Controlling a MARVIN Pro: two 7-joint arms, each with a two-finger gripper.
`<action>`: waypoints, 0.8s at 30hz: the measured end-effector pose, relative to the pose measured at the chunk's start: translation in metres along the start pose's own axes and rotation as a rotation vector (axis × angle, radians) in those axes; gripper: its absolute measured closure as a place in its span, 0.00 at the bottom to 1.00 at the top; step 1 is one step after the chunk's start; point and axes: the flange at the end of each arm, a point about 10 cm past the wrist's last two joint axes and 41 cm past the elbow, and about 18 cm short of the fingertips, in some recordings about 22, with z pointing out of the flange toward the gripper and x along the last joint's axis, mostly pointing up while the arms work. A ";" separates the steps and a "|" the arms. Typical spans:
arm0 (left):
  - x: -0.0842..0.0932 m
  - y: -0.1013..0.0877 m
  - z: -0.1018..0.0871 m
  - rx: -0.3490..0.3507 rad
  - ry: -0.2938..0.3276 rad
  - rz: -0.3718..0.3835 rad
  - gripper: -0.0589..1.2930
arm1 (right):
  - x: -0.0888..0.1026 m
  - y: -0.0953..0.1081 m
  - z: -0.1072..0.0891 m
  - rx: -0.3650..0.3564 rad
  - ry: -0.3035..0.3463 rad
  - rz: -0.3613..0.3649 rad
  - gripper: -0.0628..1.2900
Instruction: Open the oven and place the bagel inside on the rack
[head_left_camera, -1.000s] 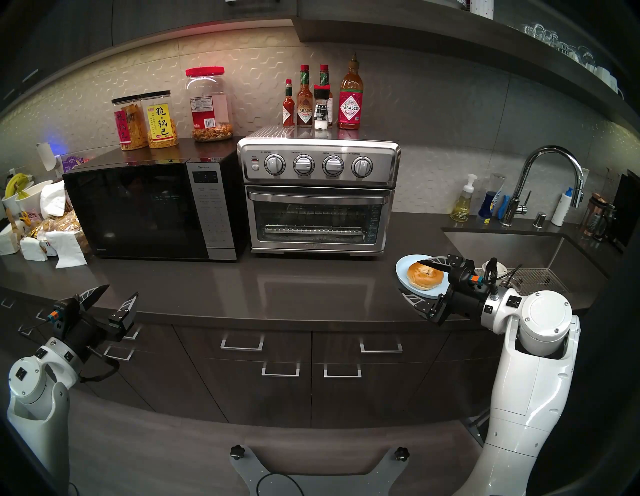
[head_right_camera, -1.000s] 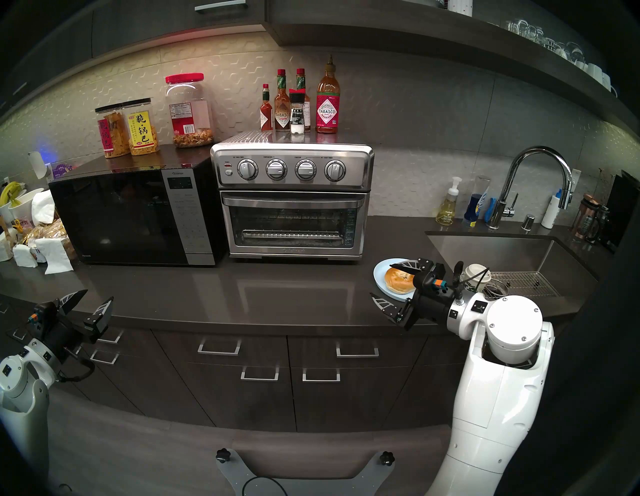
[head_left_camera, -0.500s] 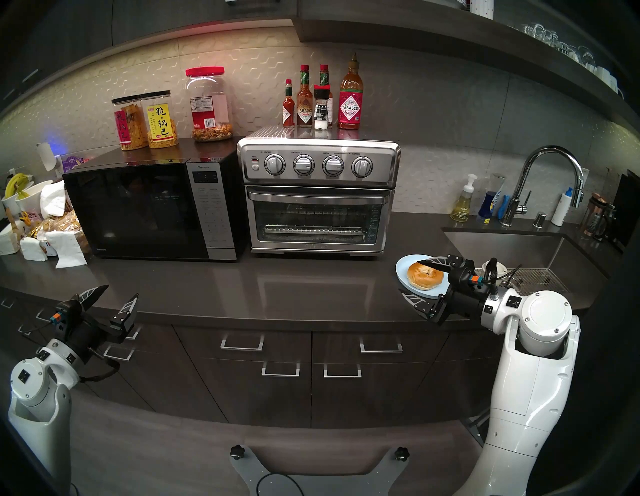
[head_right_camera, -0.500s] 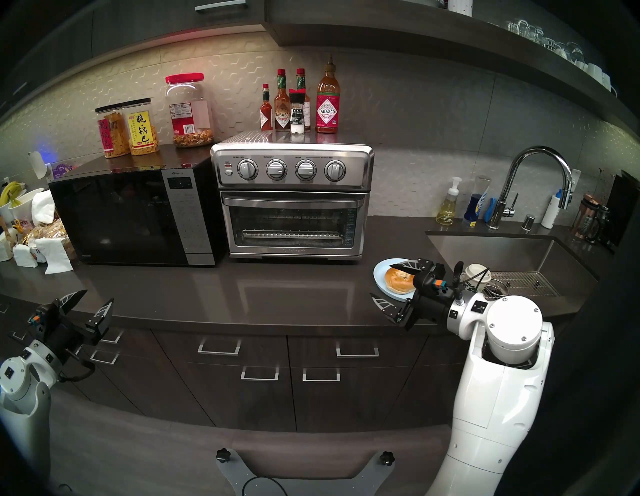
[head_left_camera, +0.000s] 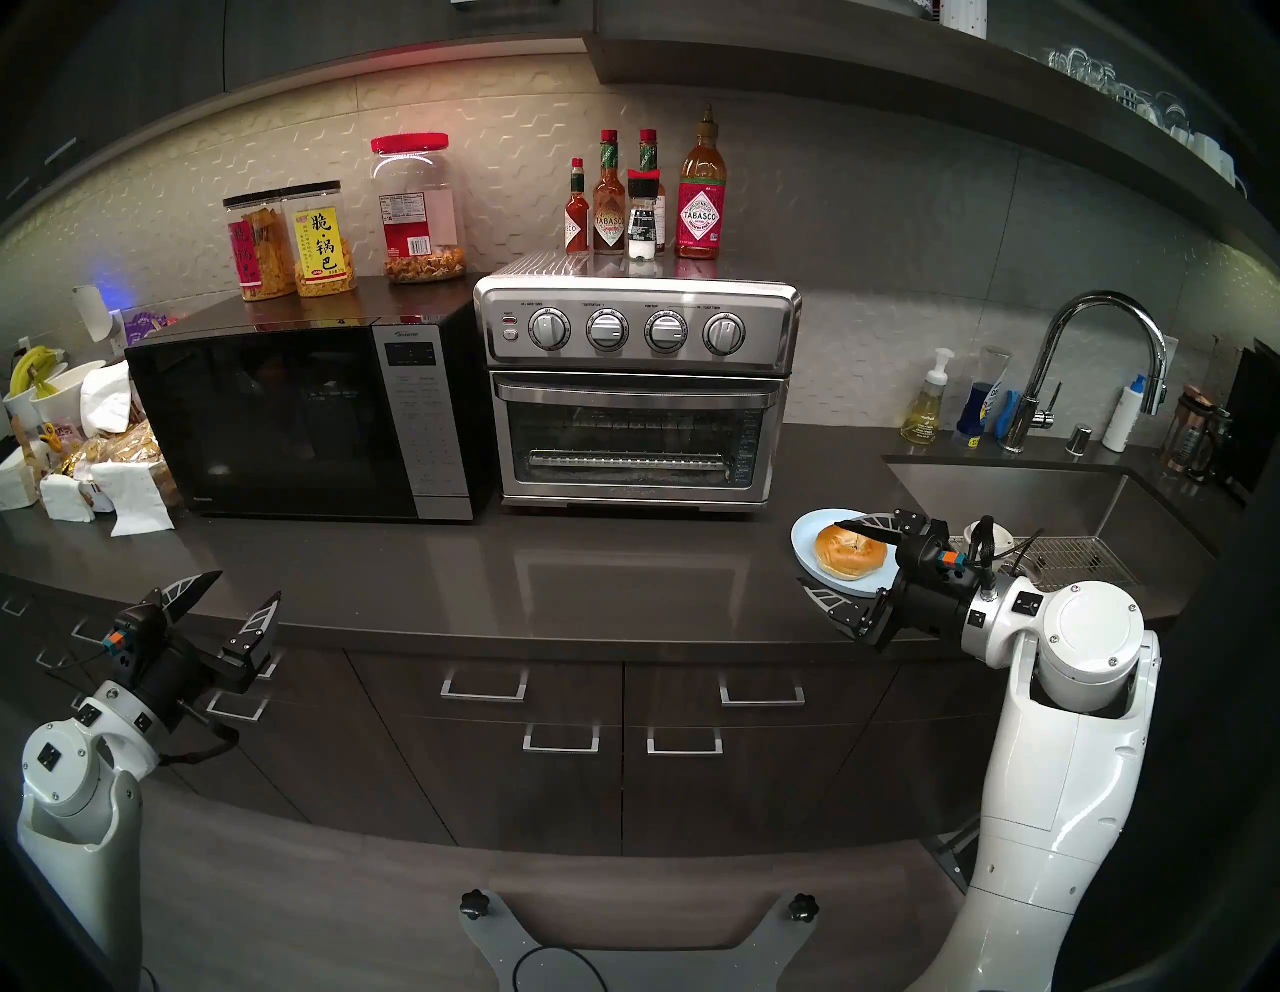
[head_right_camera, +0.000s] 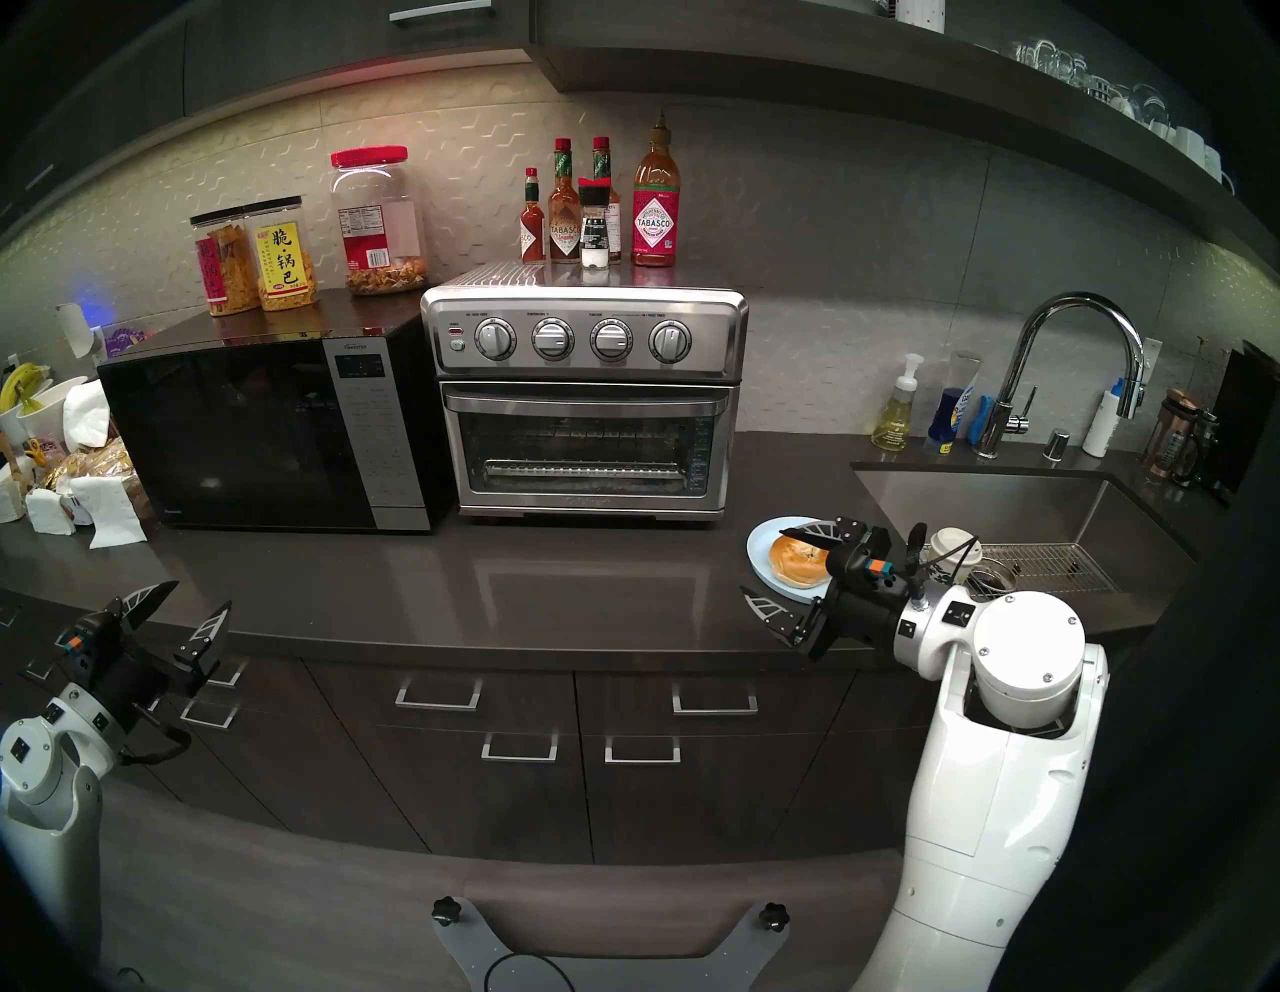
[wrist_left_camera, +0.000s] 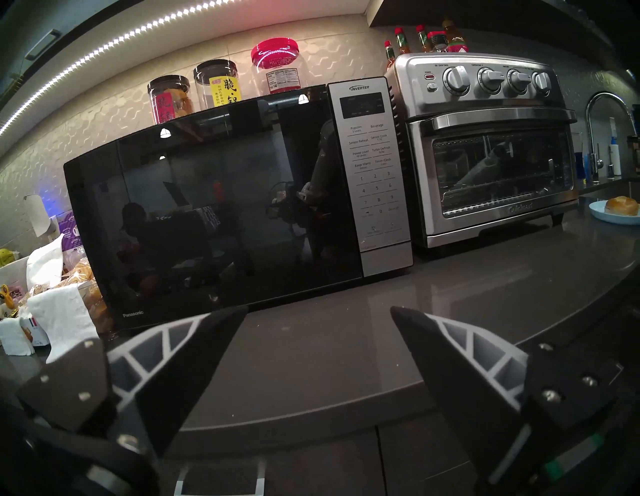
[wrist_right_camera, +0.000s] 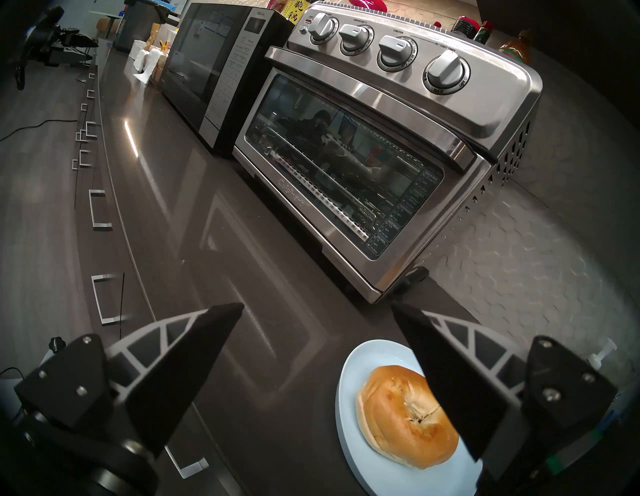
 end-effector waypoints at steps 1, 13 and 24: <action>0.000 0.000 0.000 -0.003 0.000 0.000 0.08 | 0.000 0.000 0.000 0.000 0.000 0.000 0.05; 0.001 -0.002 0.000 -0.010 0.018 0.003 0.08 | 0.000 0.000 0.000 0.000 0.000 0.000 0.05; -0.008 -0.004 0.000 0.003 0.049 0.060 0.08 | 0.000 0.000 0.000 0.001 0.000 0.000 0.05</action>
